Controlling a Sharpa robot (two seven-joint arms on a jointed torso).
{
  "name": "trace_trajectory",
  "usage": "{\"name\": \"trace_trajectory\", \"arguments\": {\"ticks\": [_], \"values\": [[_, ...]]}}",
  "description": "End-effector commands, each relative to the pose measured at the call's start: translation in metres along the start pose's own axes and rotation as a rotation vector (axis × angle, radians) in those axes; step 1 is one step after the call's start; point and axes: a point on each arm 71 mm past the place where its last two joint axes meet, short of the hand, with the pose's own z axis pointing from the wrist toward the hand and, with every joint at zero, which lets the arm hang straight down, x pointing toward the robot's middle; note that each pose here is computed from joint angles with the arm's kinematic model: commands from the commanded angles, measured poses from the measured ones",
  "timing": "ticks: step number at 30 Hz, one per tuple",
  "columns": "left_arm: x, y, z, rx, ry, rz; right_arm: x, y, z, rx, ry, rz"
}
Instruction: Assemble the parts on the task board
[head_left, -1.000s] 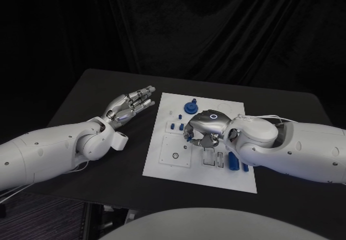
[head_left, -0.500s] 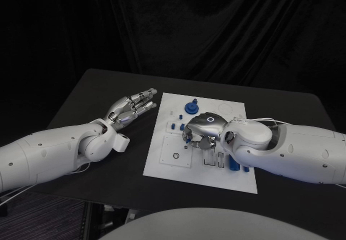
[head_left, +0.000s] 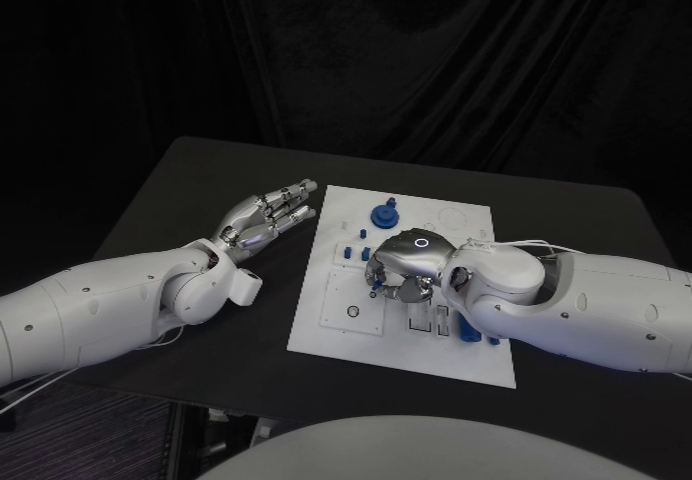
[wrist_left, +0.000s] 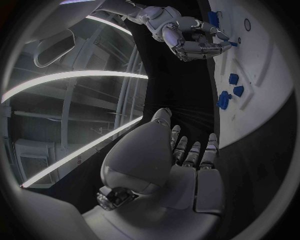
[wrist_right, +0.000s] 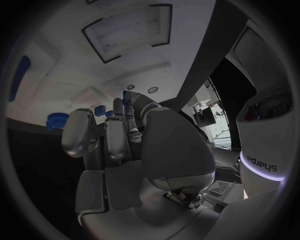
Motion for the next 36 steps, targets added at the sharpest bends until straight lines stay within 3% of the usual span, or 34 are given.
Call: {"name": "trace_trajectory", "arguments": {"ticks": [1,36], "values": [[0.0014,-0.0083,-0.0003,0.129,0.008,-0.016,0.002,0.003,-0.001,-0.005,0.008,-0.006],[0.0022,-0.0056,0.0015,0.118,0.016,-0.023,0.014,0.004,-0.001,-0.004,0.060,0.003]]}}
